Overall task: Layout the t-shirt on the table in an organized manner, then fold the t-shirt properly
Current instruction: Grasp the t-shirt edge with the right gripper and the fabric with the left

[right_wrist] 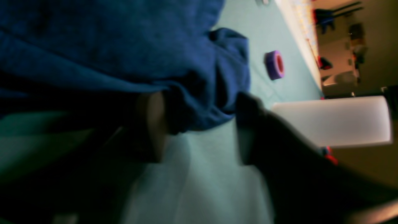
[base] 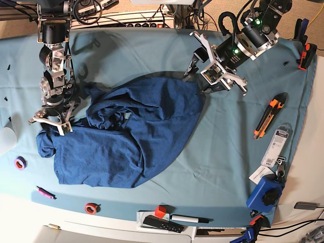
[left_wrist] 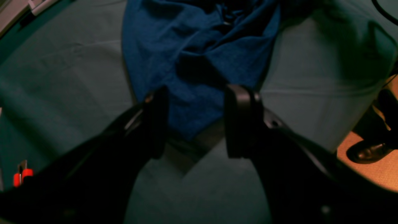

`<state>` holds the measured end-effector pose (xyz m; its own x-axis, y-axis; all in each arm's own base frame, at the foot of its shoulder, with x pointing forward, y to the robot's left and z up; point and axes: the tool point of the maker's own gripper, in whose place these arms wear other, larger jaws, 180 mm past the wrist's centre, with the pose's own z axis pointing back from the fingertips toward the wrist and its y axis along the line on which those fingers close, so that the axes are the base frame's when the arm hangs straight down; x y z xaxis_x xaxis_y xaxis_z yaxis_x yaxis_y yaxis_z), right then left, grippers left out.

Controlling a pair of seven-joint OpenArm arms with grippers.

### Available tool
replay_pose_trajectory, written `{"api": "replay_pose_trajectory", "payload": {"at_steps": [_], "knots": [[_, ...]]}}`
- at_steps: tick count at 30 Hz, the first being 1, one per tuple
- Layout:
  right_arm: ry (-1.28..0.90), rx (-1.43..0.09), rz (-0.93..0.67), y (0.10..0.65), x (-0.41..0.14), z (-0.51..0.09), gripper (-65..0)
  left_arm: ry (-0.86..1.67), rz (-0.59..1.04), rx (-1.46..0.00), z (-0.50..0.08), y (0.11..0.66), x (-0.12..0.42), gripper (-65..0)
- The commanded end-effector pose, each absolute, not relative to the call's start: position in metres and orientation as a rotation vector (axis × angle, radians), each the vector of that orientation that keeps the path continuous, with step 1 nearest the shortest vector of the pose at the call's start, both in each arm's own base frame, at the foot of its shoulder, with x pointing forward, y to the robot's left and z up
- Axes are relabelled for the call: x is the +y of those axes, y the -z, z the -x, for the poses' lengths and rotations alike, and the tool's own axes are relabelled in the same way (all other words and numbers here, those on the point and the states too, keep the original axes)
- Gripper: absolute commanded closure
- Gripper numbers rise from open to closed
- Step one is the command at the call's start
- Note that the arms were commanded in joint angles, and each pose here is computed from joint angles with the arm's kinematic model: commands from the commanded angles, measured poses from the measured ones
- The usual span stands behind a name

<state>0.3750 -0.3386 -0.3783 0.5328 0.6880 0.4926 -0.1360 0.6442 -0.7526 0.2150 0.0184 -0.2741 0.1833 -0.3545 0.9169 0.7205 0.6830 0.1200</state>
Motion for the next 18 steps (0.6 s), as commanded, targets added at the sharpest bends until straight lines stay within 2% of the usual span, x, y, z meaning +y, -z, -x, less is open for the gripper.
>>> {"api": "replay_pose_trajectory", "payload": {"at_steps": [1,3,5,11,18], "knots": [[-0.545,-0.897,0.755,0.364,-0.347,-0.382,-17.5,0.78,0.389,-1.194,-0.217,0.264,0.017,-29.4],[-0.542,-0.887,0.755,0.366,-0.347,-0.38,-6.5,0.76,0.377,-1.199,-0.219,0.263,0.02,-29.4],[-0.542,-0.879,0.756,0.367,-0.348,-0.379,0.0,0.733,0.363,-1.205,-0.223,0.263,0.023,-29.4],[-0.538,-0.887,0.765,0.361,-0.347,-0.38,0.0,0.734,0.361,-1.205,-0.223,0.263,0.023,-29.4],[-0.495,-0.885,0.828,0.33,-0.348,-0.385,0.0,0.746,0.335,-1.209,-0.232,0.26,0.025,-29.4]]}}
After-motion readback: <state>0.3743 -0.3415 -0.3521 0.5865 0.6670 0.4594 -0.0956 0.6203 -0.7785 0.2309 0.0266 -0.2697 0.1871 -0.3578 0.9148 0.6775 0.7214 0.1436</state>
